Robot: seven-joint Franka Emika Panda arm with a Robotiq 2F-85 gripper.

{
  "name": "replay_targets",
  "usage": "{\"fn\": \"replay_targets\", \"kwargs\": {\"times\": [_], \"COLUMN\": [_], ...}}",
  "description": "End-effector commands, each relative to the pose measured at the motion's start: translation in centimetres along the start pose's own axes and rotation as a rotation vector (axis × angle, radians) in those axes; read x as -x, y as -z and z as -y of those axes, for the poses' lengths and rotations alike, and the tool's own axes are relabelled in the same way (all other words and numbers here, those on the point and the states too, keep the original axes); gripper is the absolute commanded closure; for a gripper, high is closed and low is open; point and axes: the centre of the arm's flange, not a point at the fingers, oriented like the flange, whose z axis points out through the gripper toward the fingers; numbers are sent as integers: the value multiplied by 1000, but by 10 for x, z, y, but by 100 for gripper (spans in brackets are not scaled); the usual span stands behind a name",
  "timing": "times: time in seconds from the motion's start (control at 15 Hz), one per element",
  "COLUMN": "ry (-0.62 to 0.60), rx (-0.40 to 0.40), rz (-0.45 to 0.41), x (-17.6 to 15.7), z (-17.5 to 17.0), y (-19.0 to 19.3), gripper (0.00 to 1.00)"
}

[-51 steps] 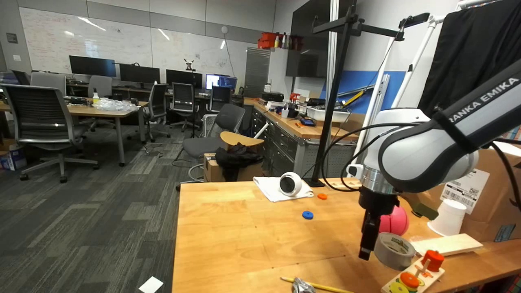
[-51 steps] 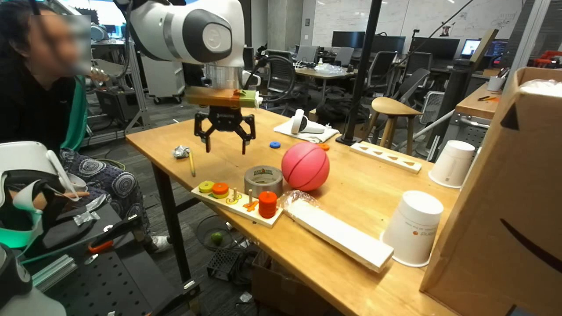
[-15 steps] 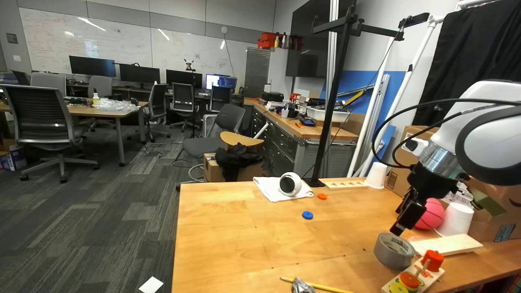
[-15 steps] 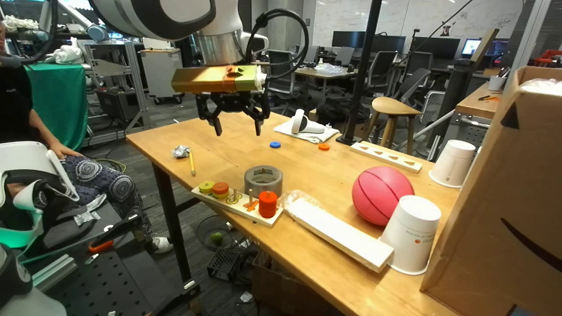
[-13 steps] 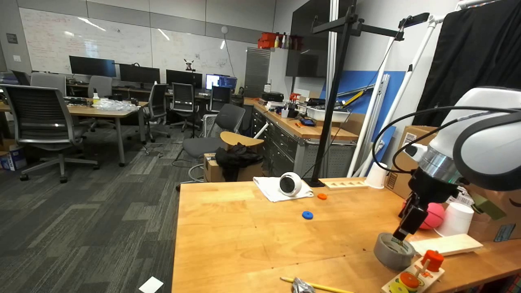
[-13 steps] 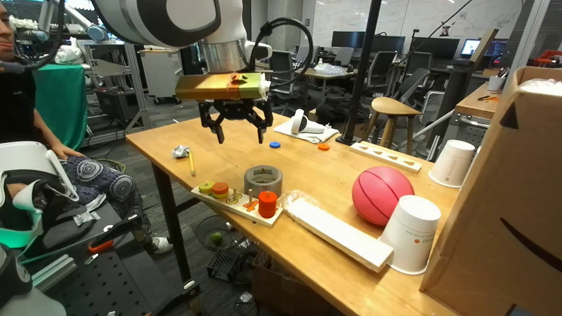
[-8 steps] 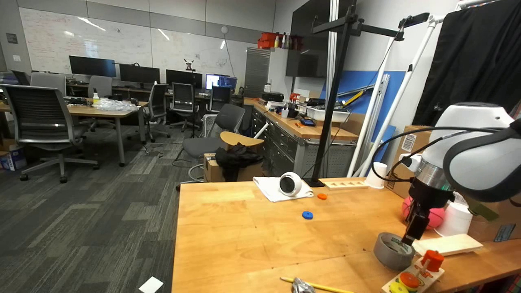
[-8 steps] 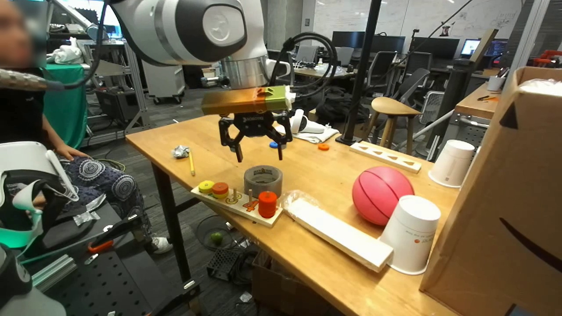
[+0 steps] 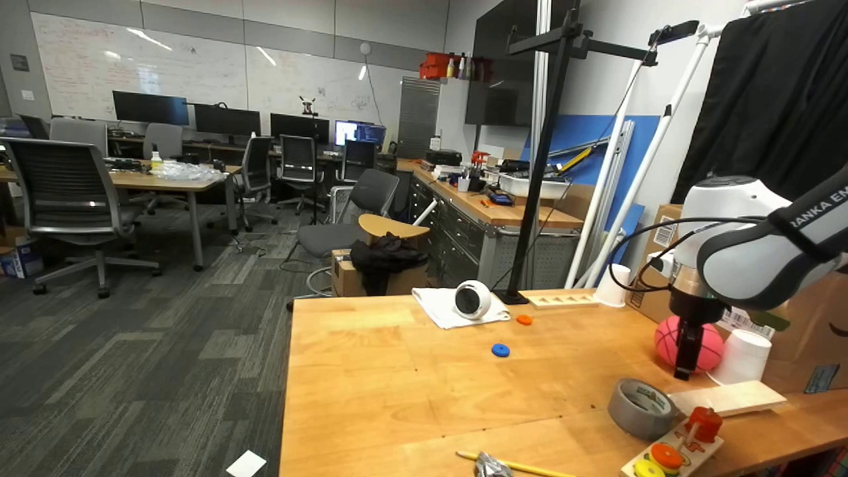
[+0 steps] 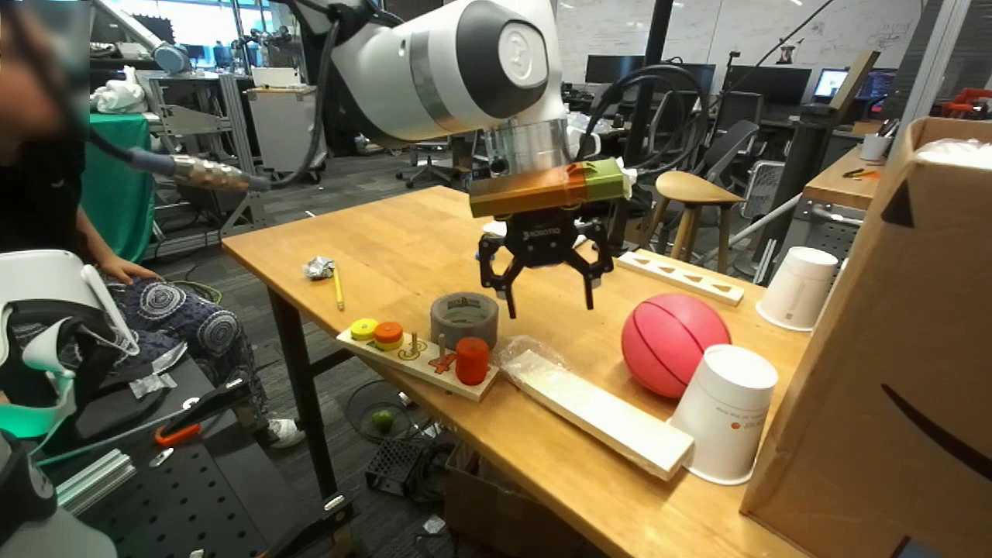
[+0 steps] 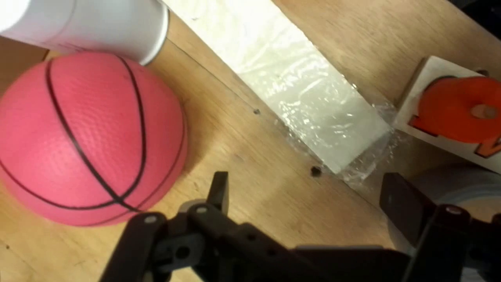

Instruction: Push the ball to the right

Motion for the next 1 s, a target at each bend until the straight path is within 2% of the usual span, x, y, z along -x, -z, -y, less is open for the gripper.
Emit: {"fn": "replay_targets", "kwargs": {"times": [0.0,0.2,0.47,0.73,0.93], "ry": [-7,-17,-25,-36,-64], "rx": [-15,-34,-31,51,102], "rz": [76,99,84,38,-39], "x": [1,6,13,10,-2], "z": [-33,-38,-42,-50,-67], "y": [-15,-23,-27,-19,-8], "gripper": [0,0,0,0,0]}}
